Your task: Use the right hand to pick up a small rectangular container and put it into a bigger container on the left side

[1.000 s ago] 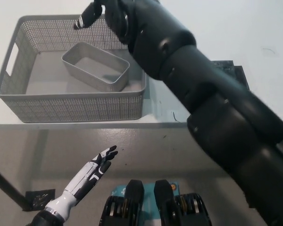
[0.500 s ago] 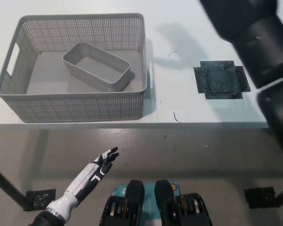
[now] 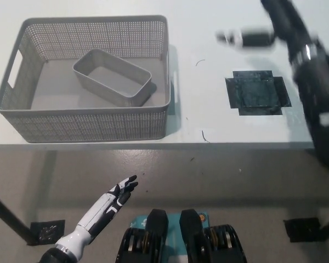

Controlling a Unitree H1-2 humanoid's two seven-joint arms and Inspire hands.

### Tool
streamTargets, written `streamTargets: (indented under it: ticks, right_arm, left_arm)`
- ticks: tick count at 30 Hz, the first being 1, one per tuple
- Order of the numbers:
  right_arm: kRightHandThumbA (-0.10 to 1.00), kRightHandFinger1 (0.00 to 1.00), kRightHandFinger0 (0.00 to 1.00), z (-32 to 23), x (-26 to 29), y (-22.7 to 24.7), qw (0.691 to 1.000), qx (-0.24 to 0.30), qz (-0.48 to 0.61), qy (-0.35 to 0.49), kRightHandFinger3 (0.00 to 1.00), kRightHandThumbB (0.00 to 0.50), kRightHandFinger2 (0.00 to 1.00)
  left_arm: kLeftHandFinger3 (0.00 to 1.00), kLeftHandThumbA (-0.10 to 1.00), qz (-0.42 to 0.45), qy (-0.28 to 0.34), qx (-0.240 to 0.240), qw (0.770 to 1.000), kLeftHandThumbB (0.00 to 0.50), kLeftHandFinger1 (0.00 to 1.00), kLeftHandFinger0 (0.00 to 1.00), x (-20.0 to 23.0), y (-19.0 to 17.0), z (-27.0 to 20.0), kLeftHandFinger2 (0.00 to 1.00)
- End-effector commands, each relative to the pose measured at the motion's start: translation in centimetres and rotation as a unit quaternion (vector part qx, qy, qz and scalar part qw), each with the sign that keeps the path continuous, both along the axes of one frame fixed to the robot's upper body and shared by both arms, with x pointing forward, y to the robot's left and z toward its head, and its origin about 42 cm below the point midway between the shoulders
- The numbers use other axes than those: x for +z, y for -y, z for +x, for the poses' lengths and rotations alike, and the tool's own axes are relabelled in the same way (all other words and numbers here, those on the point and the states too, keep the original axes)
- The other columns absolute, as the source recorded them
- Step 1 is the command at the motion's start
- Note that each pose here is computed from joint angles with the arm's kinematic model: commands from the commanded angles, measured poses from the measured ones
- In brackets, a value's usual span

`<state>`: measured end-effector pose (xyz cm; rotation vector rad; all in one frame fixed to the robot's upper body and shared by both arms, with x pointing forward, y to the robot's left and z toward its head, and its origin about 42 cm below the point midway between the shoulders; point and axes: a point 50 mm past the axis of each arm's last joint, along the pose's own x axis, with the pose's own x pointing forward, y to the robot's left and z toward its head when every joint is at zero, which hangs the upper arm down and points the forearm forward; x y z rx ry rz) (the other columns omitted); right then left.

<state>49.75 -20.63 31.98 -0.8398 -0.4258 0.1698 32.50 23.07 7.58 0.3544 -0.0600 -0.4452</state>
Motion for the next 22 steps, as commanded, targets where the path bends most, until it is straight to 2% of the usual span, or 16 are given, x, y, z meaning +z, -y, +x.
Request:
streamTargets:
  ticks: [1, 2, 4, 6, 9, 12, 17, 22]
  right_arm:
    - [1.00, 1.00, 1.00, -25.7, 1.5, 3.1, 0.936, 0.135, 0.172, 0.276, 1.00, 0.285, 1.00]
    - [1.00, 1.00, 1.00, -26.0, 0.3, 2.7, 0.938, 0.136, 0.184, 0.260, 1.00, 0.288, 1.00]
    - [1.00, 1.00, 1.00, -26.4, -3.4, 1.2, 0.946, 0.141, 0.204, 0.207, 1.00, 0.257, 1.00]
    - [1.00, 1.00, 1.00, -26.9, -6.6, 0.2, 0.958, 0.133, 0.196, 0.162, 1.00, 0.255, 1.00]
    - [1.00, 1.00, 1.00, -27.6, -10.2, -0.7, 0.969, 0.116, 0.186, 0.114, 1.00, 0.314, 1.00]
    - [1.00, 1.00, 1.00, -28.2, -13.8, -1.2, 0.975, 0.100, 0.191, 0.055, 1.00, 0.305, 1.00]
    - [1.00, 1.00, 1.00, -28.3, -16.2, -0.7, 0.978, 0.084, 0.191, 0.017, 1.00, 0.275, 1.00]
    - [1.00, 1.00, 1.00, -27.8, -17.9, -0.6, 0.976, 0.084, 0.199, -0.003, 1.00, 0.303, 1.00]
  left_arm:
    - [1.00, 1.00, -0.015, 0.028, 0.005, 0.999, 0.296, 1.00, 1.00, 0.6, 0.4, 0.4, 1.00]
    - [1.00, 1.00, -0.015, 0.028, 0.006, 0.999, 0.288, 1.00, 1.00, 0.5, 0.4, 0.2, 1.00]
    - [1.00, 1.00, -0.017, 0.029, 0.008, 0.999, 0.289, 1.00, 1.00, 0.6, 0.2, 0.1, 1.00]
    - [1.00, 1.00, -0.020, 0.023, 0.012, 0.999, 0.314, 1.00, 1.00, 0.4, 0.1, -0.5, 1.00]
    - [1.00, 1.00, -0.025, 0.019, 0.015, 0.999, 0.316, 1.00, 1.00, 0.1, 0.1, -0.9, 1.00]
    - [1.00, 1.00, -0.023, 0.020, 0.014, 0.999, 0.310, 1.00, 1.00, -0.1, -0.1, -1.3, 1.00]
    - [1.00, 1.00, -0.018, 0.018, 0.012, 1.000, 0.318, 1.00, 1.00, 0.1, 0.0, -0.9, 1.00]
    - [1.00, 1.00, -0.018, 0.028, 0.010, 0.999, 0.299, 1.00, 1.00, 0.3, -0.1, -0.4, 1.00]
